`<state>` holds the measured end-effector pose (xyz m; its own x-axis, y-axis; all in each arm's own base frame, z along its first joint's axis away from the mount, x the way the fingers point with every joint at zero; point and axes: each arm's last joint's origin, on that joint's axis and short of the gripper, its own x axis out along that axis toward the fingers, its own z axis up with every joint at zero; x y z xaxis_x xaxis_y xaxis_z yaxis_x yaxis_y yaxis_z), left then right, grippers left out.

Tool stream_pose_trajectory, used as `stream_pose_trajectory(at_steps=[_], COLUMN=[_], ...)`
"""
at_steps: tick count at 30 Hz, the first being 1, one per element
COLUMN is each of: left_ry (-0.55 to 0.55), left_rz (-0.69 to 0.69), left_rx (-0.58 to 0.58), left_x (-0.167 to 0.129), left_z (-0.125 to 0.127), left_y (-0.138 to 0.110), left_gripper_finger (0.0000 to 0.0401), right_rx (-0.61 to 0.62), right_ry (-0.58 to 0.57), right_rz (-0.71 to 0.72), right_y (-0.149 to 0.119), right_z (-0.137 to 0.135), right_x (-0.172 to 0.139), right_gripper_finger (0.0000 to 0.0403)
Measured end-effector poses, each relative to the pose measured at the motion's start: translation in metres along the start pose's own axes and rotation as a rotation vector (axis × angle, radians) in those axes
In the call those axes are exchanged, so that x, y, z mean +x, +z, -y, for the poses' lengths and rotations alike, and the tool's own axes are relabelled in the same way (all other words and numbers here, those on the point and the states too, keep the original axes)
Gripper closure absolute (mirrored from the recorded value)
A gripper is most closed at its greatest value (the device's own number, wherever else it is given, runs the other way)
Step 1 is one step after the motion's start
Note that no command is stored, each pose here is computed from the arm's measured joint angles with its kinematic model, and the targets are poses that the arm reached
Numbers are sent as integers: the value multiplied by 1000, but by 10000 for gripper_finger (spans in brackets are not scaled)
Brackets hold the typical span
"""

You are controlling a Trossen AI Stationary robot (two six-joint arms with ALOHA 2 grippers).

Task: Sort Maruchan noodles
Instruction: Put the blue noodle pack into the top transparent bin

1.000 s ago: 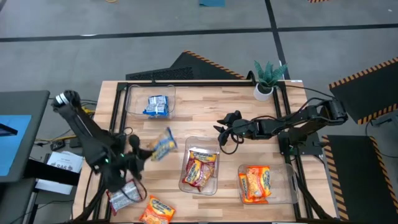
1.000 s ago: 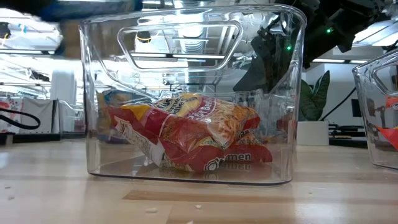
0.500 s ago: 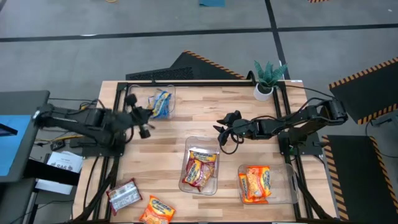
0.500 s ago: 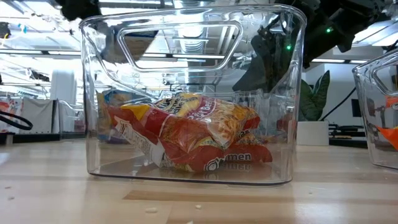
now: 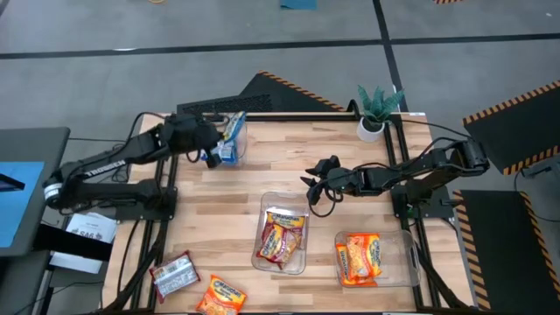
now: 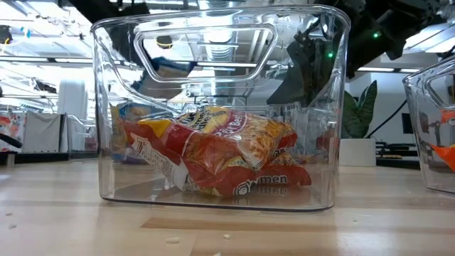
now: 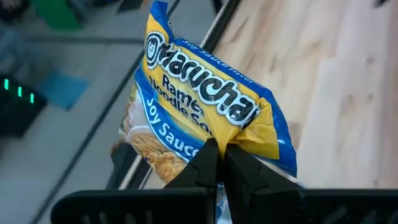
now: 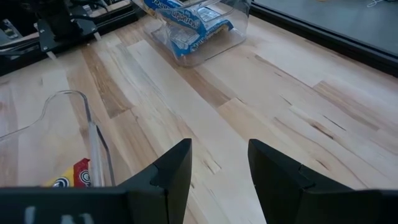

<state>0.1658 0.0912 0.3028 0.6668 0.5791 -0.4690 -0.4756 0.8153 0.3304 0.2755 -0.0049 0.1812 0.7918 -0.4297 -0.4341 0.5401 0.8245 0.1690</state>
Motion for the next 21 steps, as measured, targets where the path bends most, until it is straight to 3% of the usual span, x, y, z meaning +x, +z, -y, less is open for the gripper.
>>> stream_pose_trajectory(at_steps=[7, 14, 21], left_ry=[39, 14, 27], left_rz=[-220, -252, -222], left_rx=[-38, -3, -30], left_x=[19, 25, 18], left_z=[-13, -11, -13], left_y=[-21, -24, -22], left_gripper_finger=[401, 396, 320], right_rx=[-7, -6, -6], right_ry=[-5, -5, -5], right_rz=[-11, -11, -10], right_y=[-1, -1, -1], right_z=[1, 0, 0], right_x=[0, 0, 0], right_gripper_finger=[221, 221, 221])
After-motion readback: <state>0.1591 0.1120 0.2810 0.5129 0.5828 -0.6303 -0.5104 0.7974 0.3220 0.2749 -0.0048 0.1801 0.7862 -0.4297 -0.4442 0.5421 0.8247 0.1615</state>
